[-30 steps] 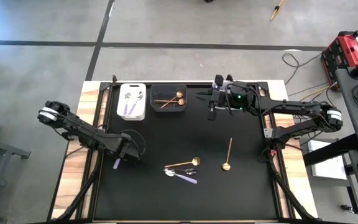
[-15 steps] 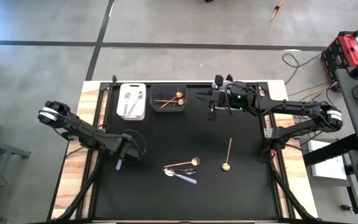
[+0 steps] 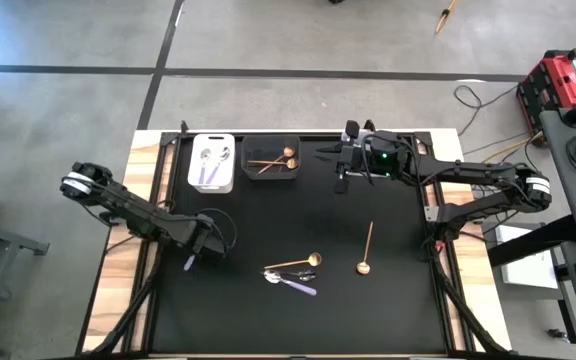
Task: Sort silverware by color (type)
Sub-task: Put the purple spoon into the white bin
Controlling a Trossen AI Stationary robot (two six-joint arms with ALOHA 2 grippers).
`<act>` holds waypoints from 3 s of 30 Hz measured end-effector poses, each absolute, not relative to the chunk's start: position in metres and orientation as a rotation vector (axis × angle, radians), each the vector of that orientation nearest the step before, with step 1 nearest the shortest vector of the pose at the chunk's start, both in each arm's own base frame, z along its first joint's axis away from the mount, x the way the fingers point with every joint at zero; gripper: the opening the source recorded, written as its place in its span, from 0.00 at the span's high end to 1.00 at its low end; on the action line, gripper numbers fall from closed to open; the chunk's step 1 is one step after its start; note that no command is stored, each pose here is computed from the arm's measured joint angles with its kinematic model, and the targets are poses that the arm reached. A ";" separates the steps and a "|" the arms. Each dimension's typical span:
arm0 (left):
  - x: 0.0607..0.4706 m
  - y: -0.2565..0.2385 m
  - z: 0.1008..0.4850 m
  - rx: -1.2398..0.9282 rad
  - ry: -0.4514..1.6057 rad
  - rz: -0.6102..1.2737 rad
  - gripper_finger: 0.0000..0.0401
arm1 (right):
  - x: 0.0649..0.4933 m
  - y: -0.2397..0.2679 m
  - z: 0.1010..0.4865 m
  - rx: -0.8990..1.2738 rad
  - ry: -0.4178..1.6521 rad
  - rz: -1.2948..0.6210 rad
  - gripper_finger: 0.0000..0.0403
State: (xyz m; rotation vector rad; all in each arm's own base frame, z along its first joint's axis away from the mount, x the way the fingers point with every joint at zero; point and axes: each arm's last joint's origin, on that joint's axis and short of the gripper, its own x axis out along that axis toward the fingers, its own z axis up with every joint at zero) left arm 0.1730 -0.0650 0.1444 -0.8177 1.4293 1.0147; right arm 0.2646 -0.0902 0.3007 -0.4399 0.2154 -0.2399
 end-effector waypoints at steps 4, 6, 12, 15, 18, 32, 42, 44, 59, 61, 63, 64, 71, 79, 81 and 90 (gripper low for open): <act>0.176 -0.066 0.158 -0.798 1.440 1.014 0.99 | 0.265 -0.090 0.301 -0.440 0.216 -0.240 0.85; 0.177 -0.066 0.168 -0.789 1.446 1.010 1.00 | 0.265 -0.090 0.301 -0.440 0.216 -0.240 0.85; 0.186 -0.065 0.194 -0.799 1.365 0.956 0.99 | 0.265 -0.090 0.301 -0.441 0.216 -0.240 0.85; 0.187 -0.063 0.198 -0.792 1.349 0.957 0.99 | 0.265 -0.090 0.301 -0.439 0.216 -0.240 0.85; 0.186 -0.062 0.195 -0.789 1.351 0.960 0.99 | 0.264 -0.090 0.300 -0.438 0.222 -0.239 0.85; 0.199 -0.066 0.179 -0.719 1.272 0.685 0.98 | 0.264 -0.090 0.298 -0.437 0.238 -0.235 0.85; 0.193 -0.089 0.176 -0.419 1.263 0.449 0.70 | 0.264 -0.090 0.298 -0.436 0.240 -0.235 0.85; 0.189 -0.096 0.176 -0.389 1.235 0.451 0.64 | 0.264 -0.090 0.298 -0.435 0.245 -0.233 0.85; 0.169 -0.105 0.150 -0.346 1.153 0.494 0.58 | 0.264 -0.090 0.297 -0.435 0.255 -0.231 0.85; 0.168 -0.104 0.145 -0.364 1.139 0.493 0.59 | 0.264 -0.090 0.297 -0.441 0.256 -0.230 0.85; 0.168 -0.103 0.139 -0.393 1.113 0.477 0.59 | 0.264 -0.090 0.297 -0.442 0.256 -0.230 0.85; 0.168 -0.104 0.136 -0.406 1.101 0.467 0.60 | 0.264 -0.090 0.297 -0.442 0.256 -0.230 0.85; 0.163 -0.100 0.127 -0.441 1.075 0.479 0.64 | 0.264 -0.090 0.296 -0.441 0.260 -0.229 0.85; 0.159 -0.097 0.123 -0.446 1.073 0.518 0.85 | 0.264 -0.090 0.296 -0.440 0.260 -0.229 0.85; 0.159 -0.097 0.123 -0.446 1.069 0.521 0.93 | 0.264 -0.090 0.296 -0.440 0.260 -0.229 0.85; 0.163 -0.099 0.128 -0.462 1.046 0.550 0.99 | 0.264 -0.090 0.296 -0.440 0.261 -0.229 0.85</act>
